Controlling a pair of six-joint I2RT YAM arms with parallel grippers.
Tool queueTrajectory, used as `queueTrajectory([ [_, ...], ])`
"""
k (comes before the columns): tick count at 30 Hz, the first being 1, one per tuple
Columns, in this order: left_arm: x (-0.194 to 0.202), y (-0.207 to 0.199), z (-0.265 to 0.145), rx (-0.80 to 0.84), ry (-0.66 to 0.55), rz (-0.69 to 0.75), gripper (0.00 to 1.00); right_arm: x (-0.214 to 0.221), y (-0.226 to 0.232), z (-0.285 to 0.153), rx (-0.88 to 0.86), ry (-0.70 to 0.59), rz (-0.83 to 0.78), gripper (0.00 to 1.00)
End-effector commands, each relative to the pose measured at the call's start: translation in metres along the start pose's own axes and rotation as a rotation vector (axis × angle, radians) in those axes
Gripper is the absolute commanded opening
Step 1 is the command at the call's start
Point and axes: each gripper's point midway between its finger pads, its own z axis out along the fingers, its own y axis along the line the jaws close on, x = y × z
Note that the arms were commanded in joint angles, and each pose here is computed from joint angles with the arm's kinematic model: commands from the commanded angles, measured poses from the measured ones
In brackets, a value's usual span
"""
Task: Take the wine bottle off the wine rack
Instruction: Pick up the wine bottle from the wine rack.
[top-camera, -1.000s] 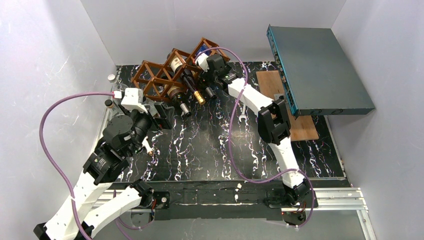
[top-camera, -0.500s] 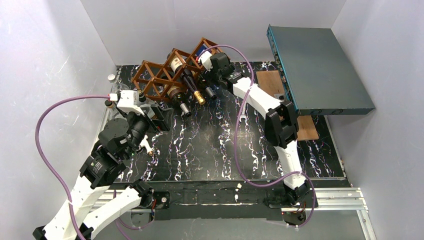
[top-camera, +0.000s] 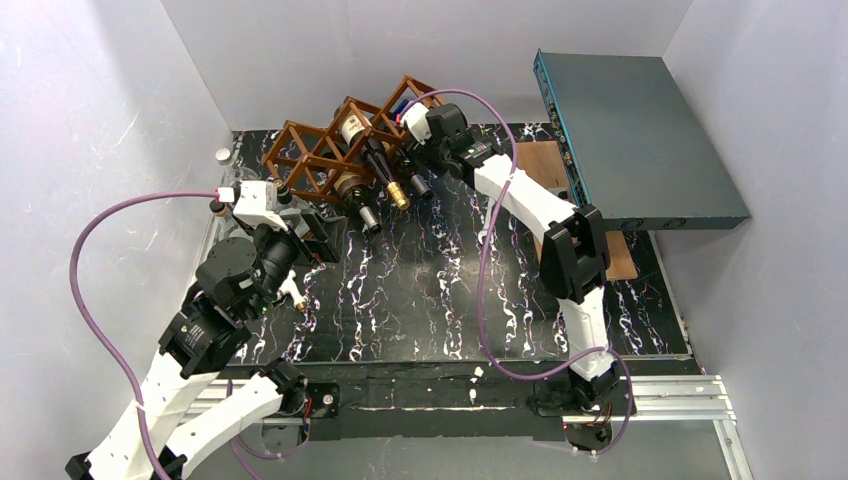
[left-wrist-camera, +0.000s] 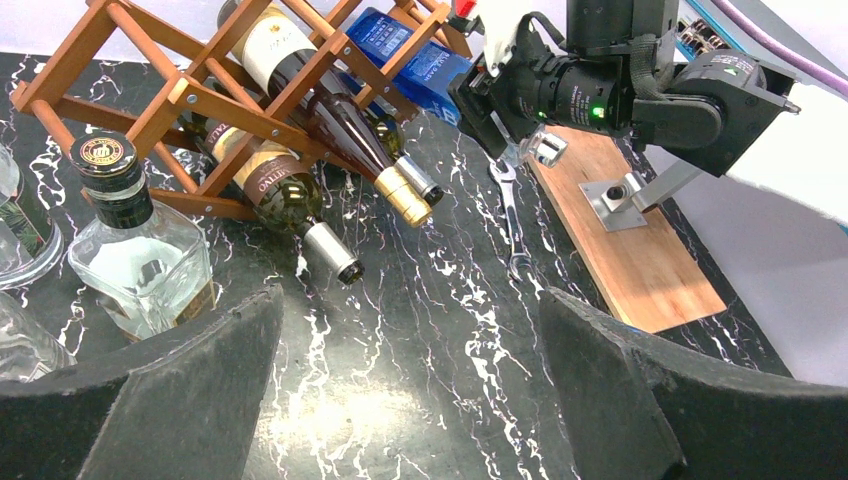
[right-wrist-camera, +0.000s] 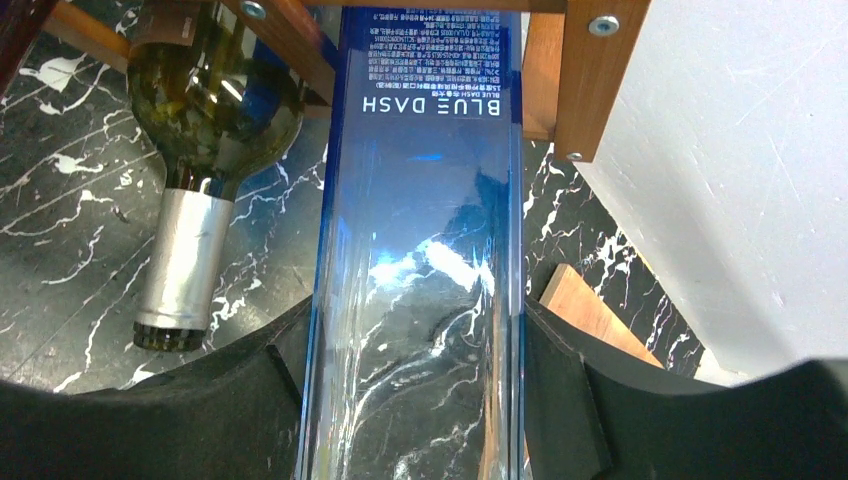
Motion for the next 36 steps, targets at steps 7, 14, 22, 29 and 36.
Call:
queueTrajectory([
  [7,0.001,-0.001,-0.003,0.014,-0.002,-0.023,0.98,-0.079,-0.024,-0.059,0.031,-0.277,0.082,0.01],
  [14,0.001,-0.003,-0.003,0.02,0.001,-0.032,0.98,-0.084,-0.03,-0.073,0.032,-0.296,0.115,0.01],
  [22,0.001,-0.005,-0.003,0.028,0.004,-0.045,0.98,-0.089,-0.033,-0.087,0.019,-0.319,0.136,0.01],
  [29,0.002,-0.007,-0.002,0.036,0.008,-0.05,0.98,-0.092,-0.037,-0.101,0.017,-0.333,0.143,0.01],
  [36,0.002,-0.009,-0.002,0.045,0.01,-0.057,0.98,-0.088,-0.037,-0.109,0.014,-0.334,0.145,0.01],
])
